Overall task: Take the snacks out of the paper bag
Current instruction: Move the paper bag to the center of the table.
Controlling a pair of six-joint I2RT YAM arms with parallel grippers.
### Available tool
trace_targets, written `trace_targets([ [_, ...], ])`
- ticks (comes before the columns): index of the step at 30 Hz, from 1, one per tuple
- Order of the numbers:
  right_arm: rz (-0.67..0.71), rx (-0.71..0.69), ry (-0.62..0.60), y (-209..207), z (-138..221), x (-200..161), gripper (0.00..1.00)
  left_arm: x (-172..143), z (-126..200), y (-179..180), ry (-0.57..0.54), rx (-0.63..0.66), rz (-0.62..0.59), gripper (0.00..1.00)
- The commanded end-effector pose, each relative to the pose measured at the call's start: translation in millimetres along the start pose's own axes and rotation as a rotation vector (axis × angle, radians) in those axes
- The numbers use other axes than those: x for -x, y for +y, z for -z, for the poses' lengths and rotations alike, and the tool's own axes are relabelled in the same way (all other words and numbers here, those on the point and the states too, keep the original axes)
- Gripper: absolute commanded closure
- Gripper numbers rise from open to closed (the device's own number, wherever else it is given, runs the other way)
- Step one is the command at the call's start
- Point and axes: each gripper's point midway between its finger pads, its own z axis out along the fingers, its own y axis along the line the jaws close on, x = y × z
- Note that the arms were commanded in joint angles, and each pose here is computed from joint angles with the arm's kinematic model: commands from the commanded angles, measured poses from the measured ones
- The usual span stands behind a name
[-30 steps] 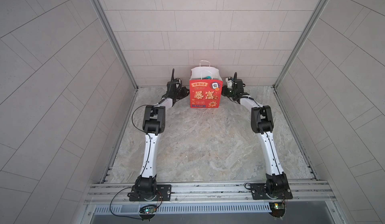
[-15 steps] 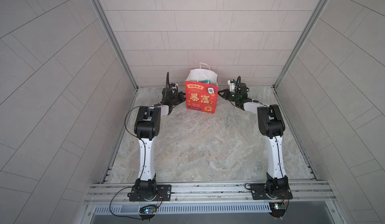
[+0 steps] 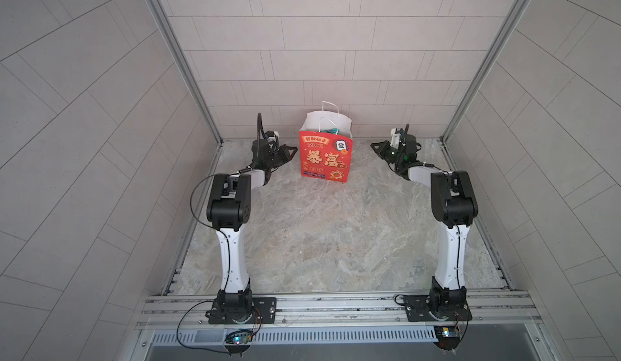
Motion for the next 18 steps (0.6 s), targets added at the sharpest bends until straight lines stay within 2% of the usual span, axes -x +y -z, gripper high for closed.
trace_targets([
  [1,0.041,-0.049,0.017,10,-4,2,1.0,11,-13,16,0.078,0.072,-0.062,1.0],
  [6,0.037,-0.058,0.069,2,-20,-9,1.0,8,-47,37,0.15,0.065,-0.036,1.0],
  [11,0.07,-0.032,0.13,11,-39,-23,1.0,-7,-78,34,0.211,0.035,-0.064,1.0],
  [18,0.045,-0.005,0.156,14,-56,-33,1.0,-15,-111,37,0.204,-0.018,-0.038,1.0],
])
